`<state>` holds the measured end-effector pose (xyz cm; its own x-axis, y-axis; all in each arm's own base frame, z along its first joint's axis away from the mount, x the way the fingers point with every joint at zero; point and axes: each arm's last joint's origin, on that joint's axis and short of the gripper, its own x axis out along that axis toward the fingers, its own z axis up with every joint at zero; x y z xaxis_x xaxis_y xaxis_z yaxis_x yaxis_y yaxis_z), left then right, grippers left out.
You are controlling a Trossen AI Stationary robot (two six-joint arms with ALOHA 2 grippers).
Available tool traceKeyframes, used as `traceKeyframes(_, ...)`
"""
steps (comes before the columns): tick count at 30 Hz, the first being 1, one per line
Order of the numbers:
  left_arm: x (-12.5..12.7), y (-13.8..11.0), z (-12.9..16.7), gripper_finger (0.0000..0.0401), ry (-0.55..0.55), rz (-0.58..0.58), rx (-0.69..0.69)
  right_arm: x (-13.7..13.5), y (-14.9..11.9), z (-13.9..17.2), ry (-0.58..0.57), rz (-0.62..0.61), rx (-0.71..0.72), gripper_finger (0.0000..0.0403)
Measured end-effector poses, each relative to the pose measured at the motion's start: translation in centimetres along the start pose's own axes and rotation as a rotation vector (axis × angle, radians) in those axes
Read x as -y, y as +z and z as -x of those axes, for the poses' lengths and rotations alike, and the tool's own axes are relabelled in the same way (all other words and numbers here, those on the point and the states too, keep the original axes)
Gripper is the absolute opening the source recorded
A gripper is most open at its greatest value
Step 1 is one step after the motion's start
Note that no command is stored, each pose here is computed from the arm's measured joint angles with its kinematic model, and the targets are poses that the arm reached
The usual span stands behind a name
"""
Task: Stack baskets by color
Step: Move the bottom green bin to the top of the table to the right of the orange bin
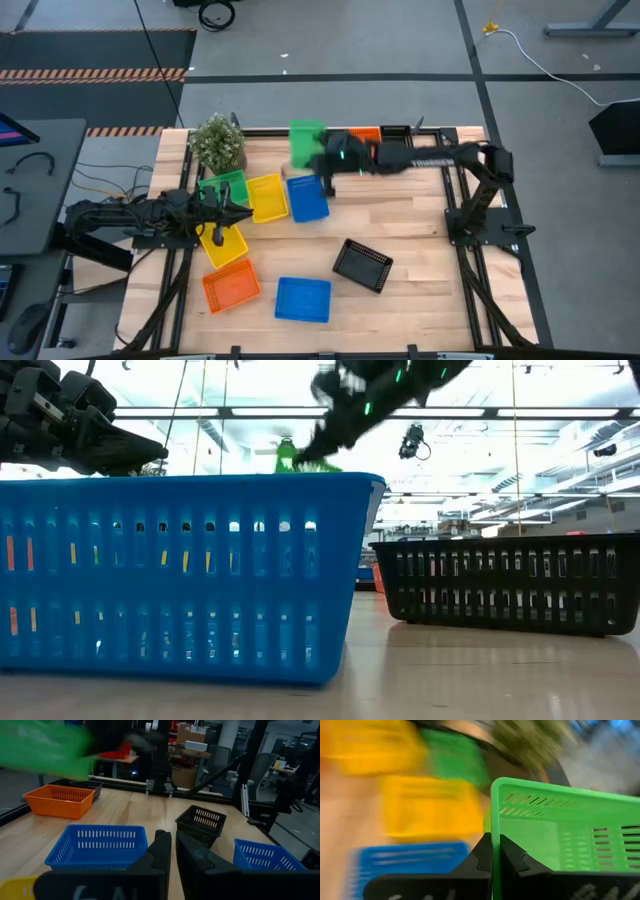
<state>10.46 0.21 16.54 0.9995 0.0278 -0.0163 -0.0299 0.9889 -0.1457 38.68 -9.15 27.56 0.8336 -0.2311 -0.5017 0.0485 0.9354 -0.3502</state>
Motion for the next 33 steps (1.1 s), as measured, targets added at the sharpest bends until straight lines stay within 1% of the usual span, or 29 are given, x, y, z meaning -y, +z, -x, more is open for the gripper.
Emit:
traceKeyframes(2,0.0,0.0,0.0,0.0037,0.0,0.0,0.0,2.2,-2.1,-1.1,-0.041,-0.079,-0.077,0.0007)
traceKeyframes(4,0.0,0.0,0.0,0.0038,0.0,0.0,-0.002,3.5,-4.0,-2.3,-0.058,-0.115,-0.142,0.0007)
traceKeyframes(7,0.0,0.0,0.0,0.0038,-0.001,0.0,0.005,4.1,-6.3,-3.7,-0.042,-0.126,-0.229,0.0008)
traceKeyframes(10,0.0,0.1,0.0,0.0039,-0.001,0.0,0.008,3.9,-8.3,-5.0,-0.012,-0.121,-0.32,0.0008)
traceKeyframes(13,0.0,0.1,0.0,0.0036,-0.001,0.0,0.008,3.8,-9.5,-5.7,0.007,-0.122,-0.376,0.0008)
traceKeyframes(17,0.0,0.1,0.0,0.0031,-0.001,0.0,0.008,3.4,-10.6,-6.2,0.031,-0.108,-0.442,0.0008)
traceKeyframes(24,0.0,0.1,0.0,0.0035,-0.001,0.0,0.007,3.3,-11.2,-6.2,0.046,-0.117,-0.492,0.0012)
traceKeyframes(27,0.0,0.1,0.0,0.0038,-0.001,0.0,0.007,3.4,-11.3,-6.1,0.028,-0.136,-0.502,0.0021)
traceKeyframes(33,0.0,0.1,0.0,0.0034,-0.001,0.0,0.007,3.4,-11.3,-6.1,0.025,-0.146,-0.503,0.0047)
